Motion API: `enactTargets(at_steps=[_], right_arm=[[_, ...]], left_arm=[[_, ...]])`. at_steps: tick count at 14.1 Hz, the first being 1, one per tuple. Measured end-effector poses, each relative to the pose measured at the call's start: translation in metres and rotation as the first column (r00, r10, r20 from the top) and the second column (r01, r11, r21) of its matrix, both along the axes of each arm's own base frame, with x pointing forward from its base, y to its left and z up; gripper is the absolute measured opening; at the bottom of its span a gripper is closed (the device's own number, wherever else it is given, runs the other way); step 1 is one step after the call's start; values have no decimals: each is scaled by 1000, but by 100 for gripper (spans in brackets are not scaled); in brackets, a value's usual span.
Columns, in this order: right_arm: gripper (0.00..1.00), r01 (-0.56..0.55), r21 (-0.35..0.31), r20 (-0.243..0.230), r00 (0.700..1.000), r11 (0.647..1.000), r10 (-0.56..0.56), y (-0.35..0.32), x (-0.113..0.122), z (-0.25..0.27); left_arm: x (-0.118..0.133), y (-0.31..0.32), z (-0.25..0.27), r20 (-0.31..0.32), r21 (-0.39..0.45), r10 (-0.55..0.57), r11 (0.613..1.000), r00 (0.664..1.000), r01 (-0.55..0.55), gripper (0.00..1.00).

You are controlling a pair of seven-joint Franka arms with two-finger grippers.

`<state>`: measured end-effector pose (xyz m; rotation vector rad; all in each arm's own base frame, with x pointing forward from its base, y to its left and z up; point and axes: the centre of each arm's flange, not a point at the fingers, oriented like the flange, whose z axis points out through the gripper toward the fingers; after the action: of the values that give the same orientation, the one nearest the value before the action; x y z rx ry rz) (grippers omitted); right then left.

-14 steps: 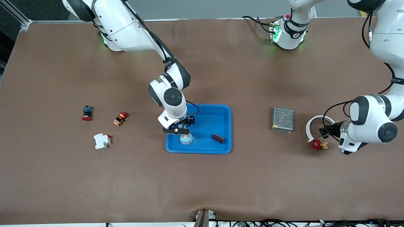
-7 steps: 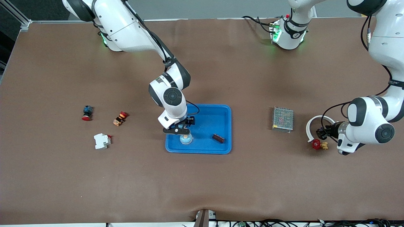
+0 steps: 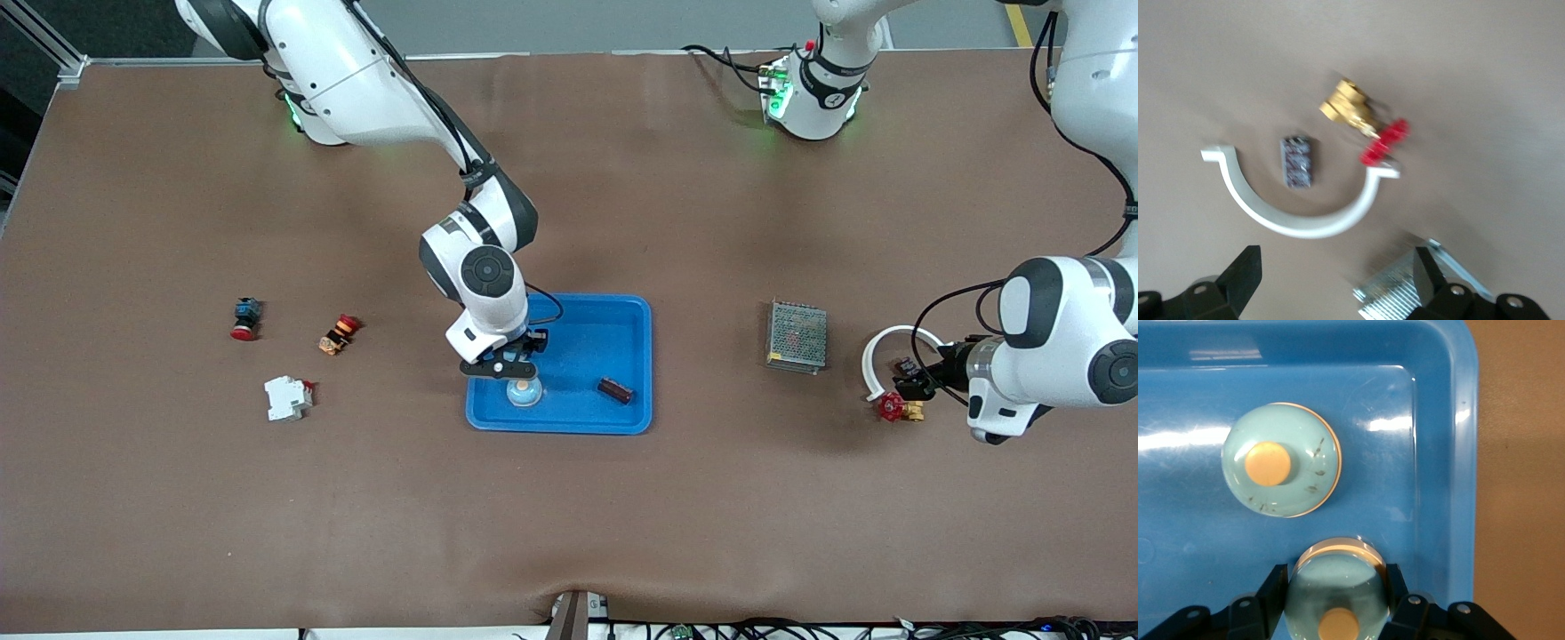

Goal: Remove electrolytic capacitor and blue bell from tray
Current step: 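Return the left gripper to the tray while the right gripper lifts the bell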

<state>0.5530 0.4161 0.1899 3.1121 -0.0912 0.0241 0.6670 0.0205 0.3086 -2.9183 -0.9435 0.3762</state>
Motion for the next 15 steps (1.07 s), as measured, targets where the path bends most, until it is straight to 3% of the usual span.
enactTargets(at_steps=[5, 8, 12, 15], right_arm=[[64, -3, 3, 3, 1000, 1000, 3, 1, 1, 2], [64, -18, 10, -2, 1000, 1000, 18, 11, -2, 15], [64, -65, 4, -19, 998, 998, 65, 18, -6, 80], [64, -173, -8, -38, 984, 985, 173, -17, 9, 136]], left_arm=[[3, -127, 28, 39, 40, 100, 994, 994, -102, 100], [-2, -185, 35, 44, 19, 136, 990, 990, -136, 100], [-3, -250, 32, 90, -19, 214, 977, 973, -213, 100], [-4, -295, 19, 141, -73, 296, 955, 945, -289, 100]])
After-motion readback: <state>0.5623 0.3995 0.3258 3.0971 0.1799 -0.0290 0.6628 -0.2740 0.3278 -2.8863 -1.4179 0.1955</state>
